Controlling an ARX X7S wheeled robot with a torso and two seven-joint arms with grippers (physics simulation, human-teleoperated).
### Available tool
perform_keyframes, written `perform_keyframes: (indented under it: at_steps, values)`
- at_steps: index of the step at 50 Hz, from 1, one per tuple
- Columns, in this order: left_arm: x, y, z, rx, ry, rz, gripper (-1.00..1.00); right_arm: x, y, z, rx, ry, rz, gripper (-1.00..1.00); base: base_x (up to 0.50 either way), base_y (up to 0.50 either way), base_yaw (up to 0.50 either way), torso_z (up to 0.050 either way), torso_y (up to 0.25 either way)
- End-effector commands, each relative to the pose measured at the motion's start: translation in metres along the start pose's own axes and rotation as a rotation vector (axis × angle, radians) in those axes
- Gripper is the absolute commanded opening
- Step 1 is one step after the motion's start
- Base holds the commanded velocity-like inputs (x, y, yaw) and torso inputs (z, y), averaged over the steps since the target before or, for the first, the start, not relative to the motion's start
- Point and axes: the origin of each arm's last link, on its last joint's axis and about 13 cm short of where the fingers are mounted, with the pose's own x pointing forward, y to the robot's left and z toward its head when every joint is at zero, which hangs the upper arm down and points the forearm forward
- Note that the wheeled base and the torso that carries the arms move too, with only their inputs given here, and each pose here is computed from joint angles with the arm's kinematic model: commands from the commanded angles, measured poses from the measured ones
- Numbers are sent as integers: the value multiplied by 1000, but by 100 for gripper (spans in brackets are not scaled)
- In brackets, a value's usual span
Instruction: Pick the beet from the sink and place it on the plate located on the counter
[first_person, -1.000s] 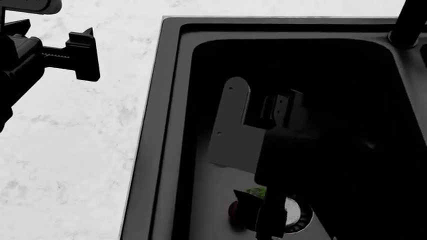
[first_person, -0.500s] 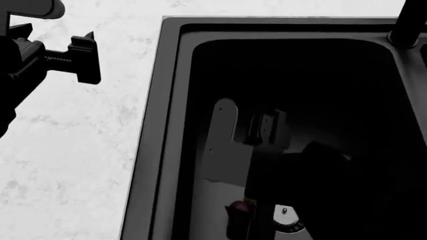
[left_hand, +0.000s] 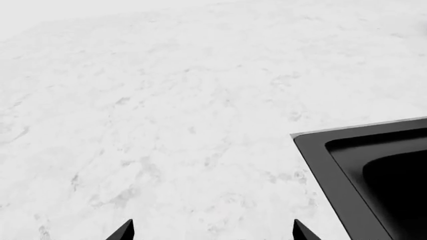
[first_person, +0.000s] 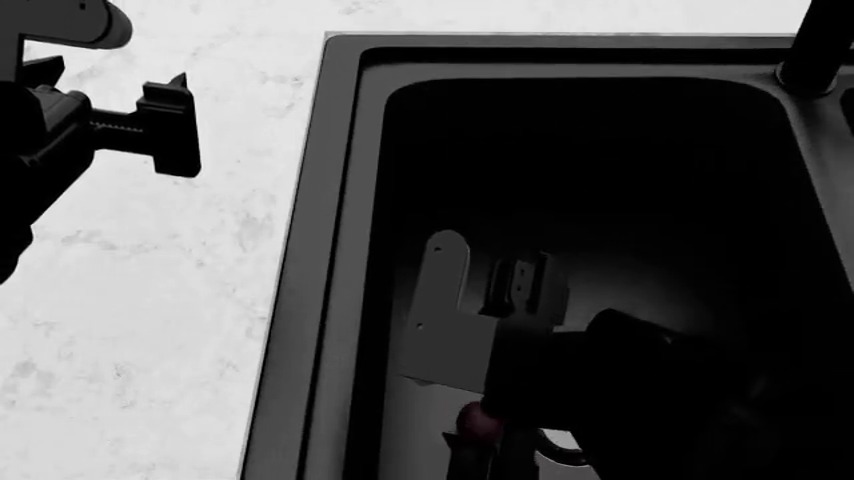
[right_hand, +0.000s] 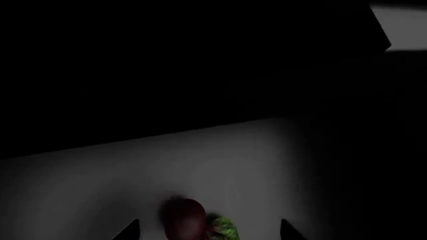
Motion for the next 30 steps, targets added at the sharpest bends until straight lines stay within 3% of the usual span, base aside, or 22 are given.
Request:
perform_keyframes:
  at_steps: [1, 30]
  values:
    - [0, -1, -1, 2, 6, 0, 100, 12, 4, -9, 19, 2, 12, 100, 0, 0, 0, 0, 0]
    - [3, 4, -11, -1, 24, 10, 100, 50, 6, -36, 113, 40, 17, 100, 0, 0, 0, 0, 0]
